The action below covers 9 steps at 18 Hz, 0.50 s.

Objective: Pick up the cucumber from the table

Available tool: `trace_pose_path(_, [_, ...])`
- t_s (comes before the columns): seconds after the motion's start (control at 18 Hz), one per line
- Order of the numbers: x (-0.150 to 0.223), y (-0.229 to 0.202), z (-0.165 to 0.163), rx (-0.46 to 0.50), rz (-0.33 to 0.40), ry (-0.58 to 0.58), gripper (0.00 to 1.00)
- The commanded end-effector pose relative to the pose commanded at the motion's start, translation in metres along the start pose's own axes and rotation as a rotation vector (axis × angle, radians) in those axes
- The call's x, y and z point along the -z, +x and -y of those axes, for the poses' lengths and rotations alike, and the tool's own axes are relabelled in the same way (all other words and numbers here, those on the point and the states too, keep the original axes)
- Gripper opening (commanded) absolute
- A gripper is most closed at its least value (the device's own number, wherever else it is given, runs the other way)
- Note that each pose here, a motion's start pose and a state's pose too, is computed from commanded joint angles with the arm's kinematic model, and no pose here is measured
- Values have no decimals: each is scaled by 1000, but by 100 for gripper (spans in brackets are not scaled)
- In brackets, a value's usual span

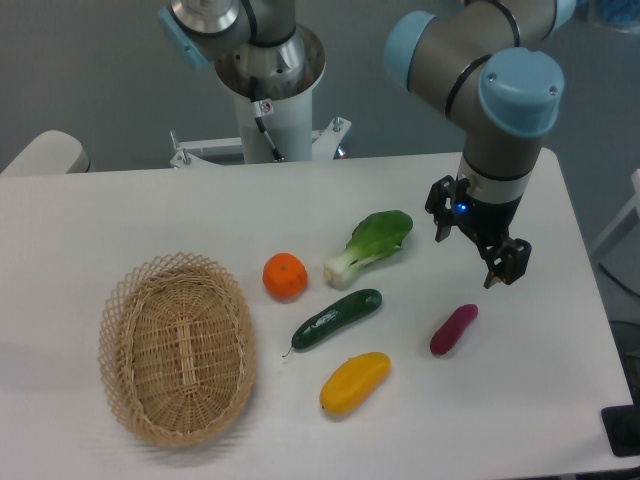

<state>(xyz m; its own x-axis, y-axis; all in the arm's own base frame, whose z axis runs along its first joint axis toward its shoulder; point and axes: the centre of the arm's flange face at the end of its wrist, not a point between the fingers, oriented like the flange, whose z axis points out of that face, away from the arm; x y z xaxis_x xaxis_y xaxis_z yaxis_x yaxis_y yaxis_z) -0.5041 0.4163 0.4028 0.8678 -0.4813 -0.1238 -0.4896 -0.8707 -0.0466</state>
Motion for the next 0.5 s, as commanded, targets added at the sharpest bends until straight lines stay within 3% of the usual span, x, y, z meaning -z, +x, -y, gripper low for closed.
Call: trace_pose_path(0.5, [-3,1,2,2,-6,1,100])
